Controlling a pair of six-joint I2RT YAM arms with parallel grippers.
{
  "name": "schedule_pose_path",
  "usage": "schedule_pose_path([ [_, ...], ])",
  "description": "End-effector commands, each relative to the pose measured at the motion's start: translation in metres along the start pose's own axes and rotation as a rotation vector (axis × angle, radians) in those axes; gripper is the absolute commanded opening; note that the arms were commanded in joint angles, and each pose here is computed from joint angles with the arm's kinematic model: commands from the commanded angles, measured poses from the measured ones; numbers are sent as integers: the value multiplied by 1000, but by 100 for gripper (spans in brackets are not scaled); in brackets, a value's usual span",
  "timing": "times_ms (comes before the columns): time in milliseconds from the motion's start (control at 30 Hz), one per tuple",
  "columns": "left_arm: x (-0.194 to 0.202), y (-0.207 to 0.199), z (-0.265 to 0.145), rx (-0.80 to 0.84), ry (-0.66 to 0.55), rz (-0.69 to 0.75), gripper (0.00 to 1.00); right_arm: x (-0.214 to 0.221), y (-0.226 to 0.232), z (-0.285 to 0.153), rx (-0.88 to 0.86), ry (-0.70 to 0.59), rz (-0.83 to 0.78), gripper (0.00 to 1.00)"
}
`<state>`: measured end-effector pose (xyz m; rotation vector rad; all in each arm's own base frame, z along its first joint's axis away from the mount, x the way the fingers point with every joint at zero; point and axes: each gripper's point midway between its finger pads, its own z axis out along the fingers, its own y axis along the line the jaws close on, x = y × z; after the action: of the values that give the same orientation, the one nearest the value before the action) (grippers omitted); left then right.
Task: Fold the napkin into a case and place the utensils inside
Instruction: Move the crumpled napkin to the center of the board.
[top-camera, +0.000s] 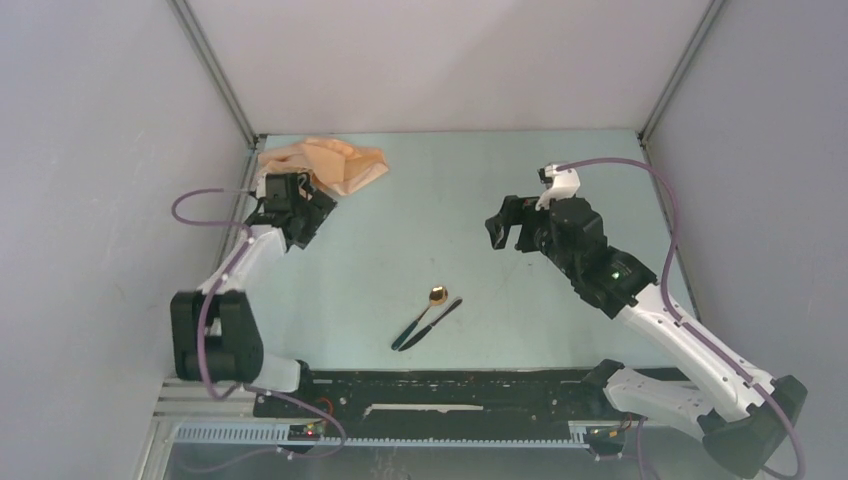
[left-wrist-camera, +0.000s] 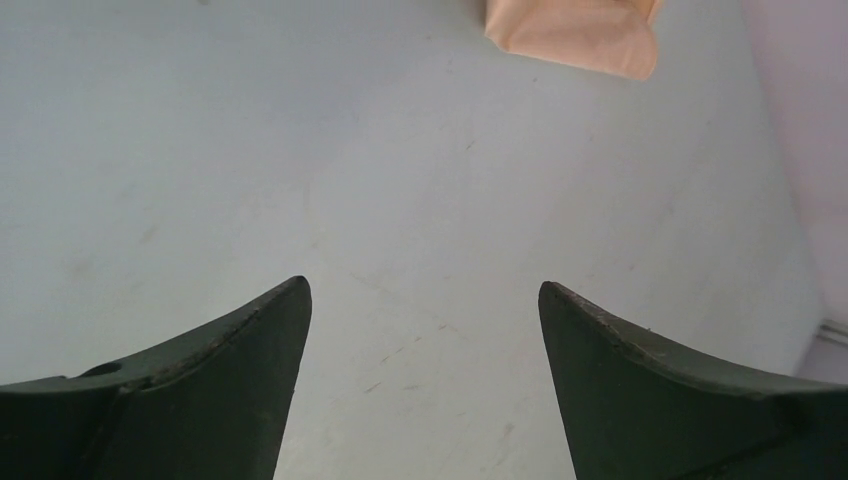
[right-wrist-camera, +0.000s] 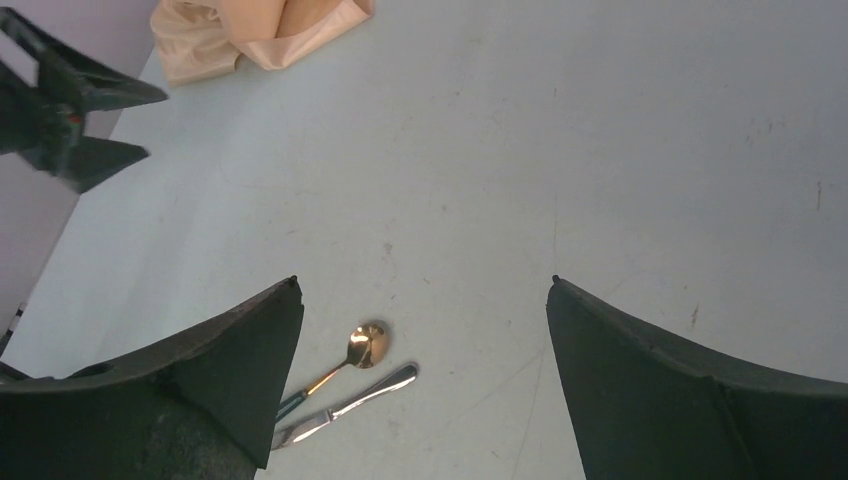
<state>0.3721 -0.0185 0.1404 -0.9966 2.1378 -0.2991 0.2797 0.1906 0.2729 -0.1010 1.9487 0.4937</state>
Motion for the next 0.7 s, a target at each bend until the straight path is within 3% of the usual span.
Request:
schedule_pose_path([
  [0, -29, -65, 39, 222, 13, -265, 90, -15, 6, -2, -18, -89, 54, 100],
  [67, -38, -68, 69, 220, 11, -339, 87, -11, 4, -1, -13, -80, 51, 100],
  [233, -83, -61, 123, 171, -174, -461, 73, -5, -1, -3, 0, -75, 52, 100],
  [367, -114, -65, 146, 161, -277, -445, 81, -5, -5, -9, 4, -86, 50, 100],
  [667, -124, -57, 191, 159, -245, -513, 81, -12, -24, -23, 53, -138, 62, 100],
])
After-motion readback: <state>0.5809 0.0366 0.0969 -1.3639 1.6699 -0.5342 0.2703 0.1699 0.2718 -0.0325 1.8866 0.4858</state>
